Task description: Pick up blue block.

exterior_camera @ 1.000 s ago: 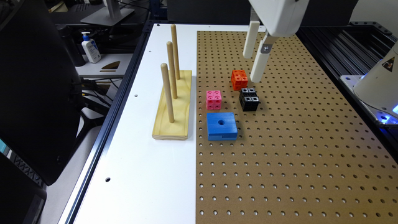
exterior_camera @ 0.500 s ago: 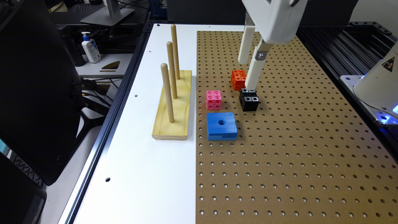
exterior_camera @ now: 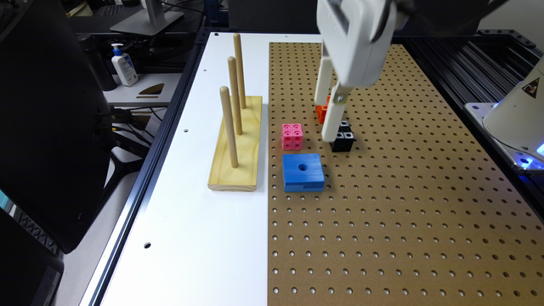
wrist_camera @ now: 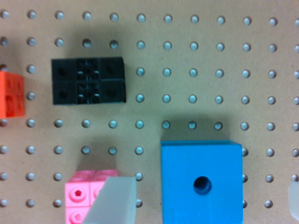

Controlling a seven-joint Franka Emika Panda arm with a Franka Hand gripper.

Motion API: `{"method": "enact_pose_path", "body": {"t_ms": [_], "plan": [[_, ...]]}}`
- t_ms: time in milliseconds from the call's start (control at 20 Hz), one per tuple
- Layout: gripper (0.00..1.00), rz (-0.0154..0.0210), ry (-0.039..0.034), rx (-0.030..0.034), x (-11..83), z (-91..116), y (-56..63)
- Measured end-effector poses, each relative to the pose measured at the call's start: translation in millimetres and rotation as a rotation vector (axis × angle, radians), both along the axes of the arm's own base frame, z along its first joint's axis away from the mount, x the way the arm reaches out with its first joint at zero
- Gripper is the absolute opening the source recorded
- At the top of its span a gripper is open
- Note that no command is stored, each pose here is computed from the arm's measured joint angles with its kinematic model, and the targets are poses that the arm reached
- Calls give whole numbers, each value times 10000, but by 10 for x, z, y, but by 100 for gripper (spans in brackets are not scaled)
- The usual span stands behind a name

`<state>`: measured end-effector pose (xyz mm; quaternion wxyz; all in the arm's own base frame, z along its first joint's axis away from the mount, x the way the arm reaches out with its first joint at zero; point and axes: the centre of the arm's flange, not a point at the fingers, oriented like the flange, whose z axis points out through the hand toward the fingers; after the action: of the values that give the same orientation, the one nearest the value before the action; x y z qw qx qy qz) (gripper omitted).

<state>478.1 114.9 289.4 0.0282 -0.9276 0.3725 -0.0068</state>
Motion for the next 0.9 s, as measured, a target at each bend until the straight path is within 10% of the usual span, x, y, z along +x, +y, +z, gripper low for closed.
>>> {"method": "enact_pose_path", "body": {"t_ms": [350, 900], "plan": [[100, 31, -87, 141, 160, -14, 101], [100, 12, 148, 209, 253, -179, 150]]}}
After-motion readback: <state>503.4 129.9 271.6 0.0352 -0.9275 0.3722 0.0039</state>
